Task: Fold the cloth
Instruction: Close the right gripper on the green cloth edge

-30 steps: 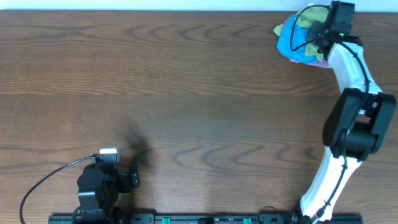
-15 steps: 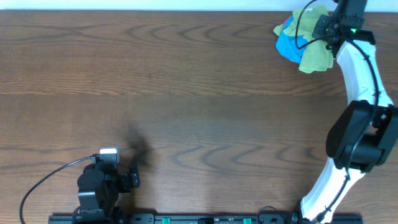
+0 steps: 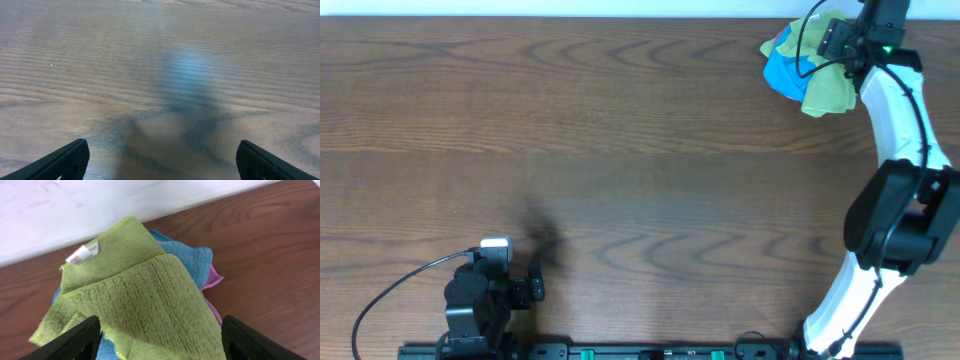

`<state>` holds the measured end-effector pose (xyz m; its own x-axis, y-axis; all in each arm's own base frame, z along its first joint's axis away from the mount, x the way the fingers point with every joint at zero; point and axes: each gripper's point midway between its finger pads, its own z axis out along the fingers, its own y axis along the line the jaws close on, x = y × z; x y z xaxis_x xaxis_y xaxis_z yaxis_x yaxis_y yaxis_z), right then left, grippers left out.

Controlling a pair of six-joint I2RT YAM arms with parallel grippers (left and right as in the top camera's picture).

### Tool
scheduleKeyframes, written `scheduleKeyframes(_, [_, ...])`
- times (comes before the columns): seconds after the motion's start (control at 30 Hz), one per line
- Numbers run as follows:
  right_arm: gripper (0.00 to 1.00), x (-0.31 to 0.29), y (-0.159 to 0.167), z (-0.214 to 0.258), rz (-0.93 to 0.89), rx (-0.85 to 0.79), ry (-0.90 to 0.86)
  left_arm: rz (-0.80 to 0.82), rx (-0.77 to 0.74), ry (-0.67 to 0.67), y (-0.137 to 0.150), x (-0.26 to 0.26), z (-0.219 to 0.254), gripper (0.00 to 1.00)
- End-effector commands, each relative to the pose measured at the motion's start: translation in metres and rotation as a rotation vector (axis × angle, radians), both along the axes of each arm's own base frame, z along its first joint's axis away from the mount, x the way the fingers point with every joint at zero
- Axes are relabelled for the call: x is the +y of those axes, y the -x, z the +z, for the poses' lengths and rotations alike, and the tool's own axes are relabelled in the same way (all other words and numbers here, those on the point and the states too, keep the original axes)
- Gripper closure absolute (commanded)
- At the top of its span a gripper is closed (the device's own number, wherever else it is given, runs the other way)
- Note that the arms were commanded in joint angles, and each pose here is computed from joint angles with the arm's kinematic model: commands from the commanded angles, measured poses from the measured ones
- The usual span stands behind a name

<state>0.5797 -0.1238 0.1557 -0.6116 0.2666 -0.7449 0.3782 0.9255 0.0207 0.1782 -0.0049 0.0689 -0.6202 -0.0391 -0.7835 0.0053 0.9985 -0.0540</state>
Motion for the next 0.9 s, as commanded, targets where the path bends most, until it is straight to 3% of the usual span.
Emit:
scheduleKeyframes(0.0, [0.22,-0.008,-0.005,-0.019,-0.011,0.023,0.003,-0.012,0.03,-0.002,0.003,-0.002,-0.011,0.05])
scheduleKeyframes(0.2, [0.25,-0.008,-0.011,-0.04,-0.007,0.032,-0.004,-0.012,0.03,-0.002,0.003,-0.002,-0.011,0.05])
scheduleKeyframes(0.33, [0.41,-0.009,-0.014,-0.048,-0.009,0.036,-0.004,-0.012,0.03,-0.002,0.003,-0.002,-0.011,0.05])
scheduleKeyframes(0.53, [0.81,-0.01,-0.016,-0.046,-0.008,0.024,-0.002,-0.012,0.03,-0.002,0.003,-0.002,-0.011,0.05])
scheduleKeyframes(0.7, [0.99,-0.008,-0.015,-0.048,-0.016,0.025,-0.021,-0.012,0.03,-0.002,0.003,-0.002,-0.011,0.05])
scheduleKeyframes(0.87, [0.99,-0.001,-0.013,-0.012,-0.008,-0.025,-0.006,-0.012,0.03,-0.002,0.003,-0.002,-0.011,0.05])
